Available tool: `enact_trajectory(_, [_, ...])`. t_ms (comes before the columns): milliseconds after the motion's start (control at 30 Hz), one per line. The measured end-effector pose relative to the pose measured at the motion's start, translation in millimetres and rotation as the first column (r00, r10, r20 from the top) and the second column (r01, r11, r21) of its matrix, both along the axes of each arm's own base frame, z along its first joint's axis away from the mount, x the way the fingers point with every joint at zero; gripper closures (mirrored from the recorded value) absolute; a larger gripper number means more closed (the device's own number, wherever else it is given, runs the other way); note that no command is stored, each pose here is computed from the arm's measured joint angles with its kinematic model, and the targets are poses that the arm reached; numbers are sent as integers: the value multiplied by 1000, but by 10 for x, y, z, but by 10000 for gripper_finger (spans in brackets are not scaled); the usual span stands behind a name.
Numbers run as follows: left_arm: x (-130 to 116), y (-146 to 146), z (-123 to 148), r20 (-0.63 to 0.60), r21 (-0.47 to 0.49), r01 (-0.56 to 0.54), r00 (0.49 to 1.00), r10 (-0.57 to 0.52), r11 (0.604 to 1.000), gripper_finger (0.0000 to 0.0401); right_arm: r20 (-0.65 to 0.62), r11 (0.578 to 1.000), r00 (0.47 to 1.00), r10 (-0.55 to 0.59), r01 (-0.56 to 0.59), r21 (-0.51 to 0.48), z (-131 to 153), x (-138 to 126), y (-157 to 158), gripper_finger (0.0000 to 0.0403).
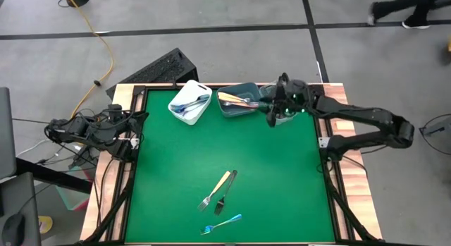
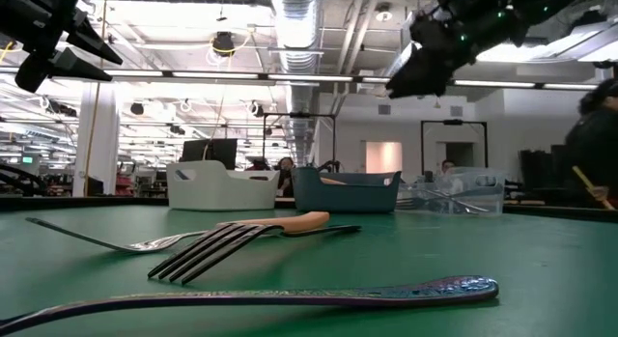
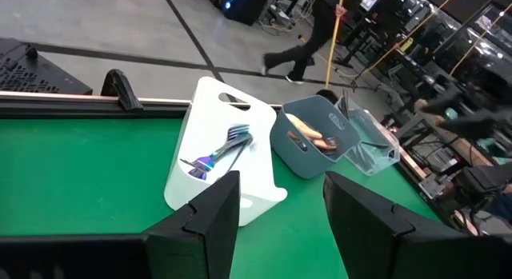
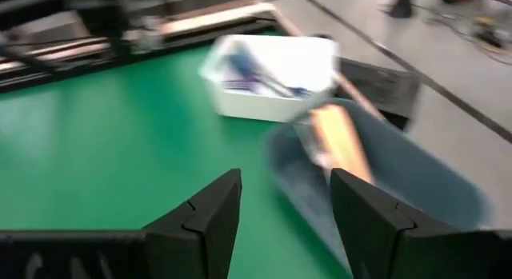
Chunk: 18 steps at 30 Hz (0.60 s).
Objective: Sort silverware by color (type)
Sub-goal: Put the blue fork into the white bin
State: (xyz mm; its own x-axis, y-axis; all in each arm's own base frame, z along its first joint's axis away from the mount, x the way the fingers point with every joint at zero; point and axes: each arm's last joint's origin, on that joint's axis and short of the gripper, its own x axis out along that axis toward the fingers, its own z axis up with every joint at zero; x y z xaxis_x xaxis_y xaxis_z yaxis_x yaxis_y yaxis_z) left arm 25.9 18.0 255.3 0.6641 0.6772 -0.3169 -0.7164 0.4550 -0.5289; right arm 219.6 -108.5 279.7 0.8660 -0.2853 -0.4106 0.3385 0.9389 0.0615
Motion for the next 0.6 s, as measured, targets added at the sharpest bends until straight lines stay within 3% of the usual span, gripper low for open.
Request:
enact_trajectory(300, [0,0,-1,13,-14,-6,1000,6,1000,237,-4,969,972,233,-232,88,-99,325,684,198])
enact_trajectory(600, [2,-4,-1,52,-63,-9,999,12,998,237,-11,943,945,328,-327,67,-256,548,1327,198])
